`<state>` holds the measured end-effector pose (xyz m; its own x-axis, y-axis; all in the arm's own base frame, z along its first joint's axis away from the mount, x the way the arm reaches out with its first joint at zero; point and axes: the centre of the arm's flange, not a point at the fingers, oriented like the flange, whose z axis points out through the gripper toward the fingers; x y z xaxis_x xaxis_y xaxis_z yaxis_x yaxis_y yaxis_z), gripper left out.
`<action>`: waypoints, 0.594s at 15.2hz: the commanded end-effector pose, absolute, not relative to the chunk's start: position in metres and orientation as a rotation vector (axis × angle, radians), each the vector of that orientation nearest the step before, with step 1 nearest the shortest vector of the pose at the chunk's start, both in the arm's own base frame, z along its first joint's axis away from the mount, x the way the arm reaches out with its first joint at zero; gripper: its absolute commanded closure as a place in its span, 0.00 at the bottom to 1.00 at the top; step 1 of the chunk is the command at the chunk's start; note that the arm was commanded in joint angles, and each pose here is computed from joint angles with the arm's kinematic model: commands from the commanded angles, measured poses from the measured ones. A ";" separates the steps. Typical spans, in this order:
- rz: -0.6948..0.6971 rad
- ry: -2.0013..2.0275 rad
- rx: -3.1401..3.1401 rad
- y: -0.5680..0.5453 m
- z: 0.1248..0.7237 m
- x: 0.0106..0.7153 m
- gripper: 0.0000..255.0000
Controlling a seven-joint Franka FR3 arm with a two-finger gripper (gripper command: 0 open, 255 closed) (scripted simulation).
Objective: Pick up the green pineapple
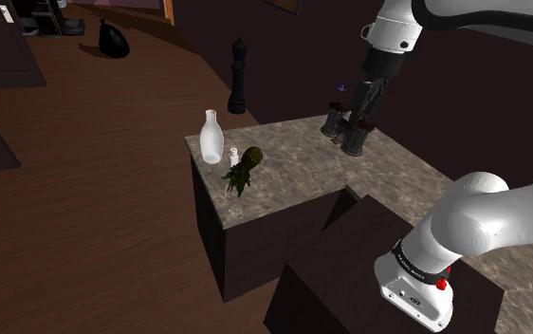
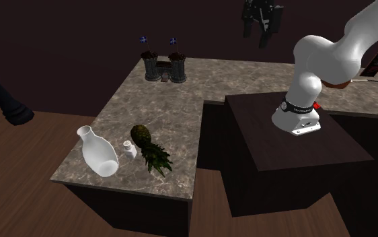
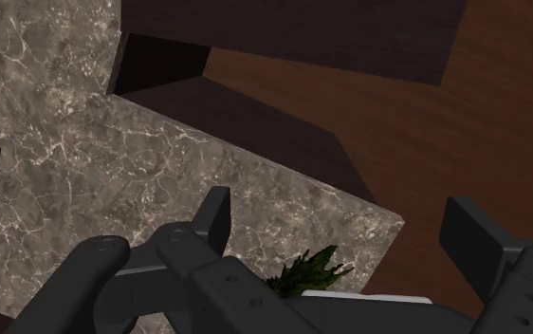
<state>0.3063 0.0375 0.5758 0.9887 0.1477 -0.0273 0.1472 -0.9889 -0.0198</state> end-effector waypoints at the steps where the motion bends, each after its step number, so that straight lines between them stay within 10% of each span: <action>1: 0.045 -0.231 -3.115 0.038 0.576 0.306 0.00; 9: 0.061 0.121 -3.127 0.082 0.506 0.374 0.00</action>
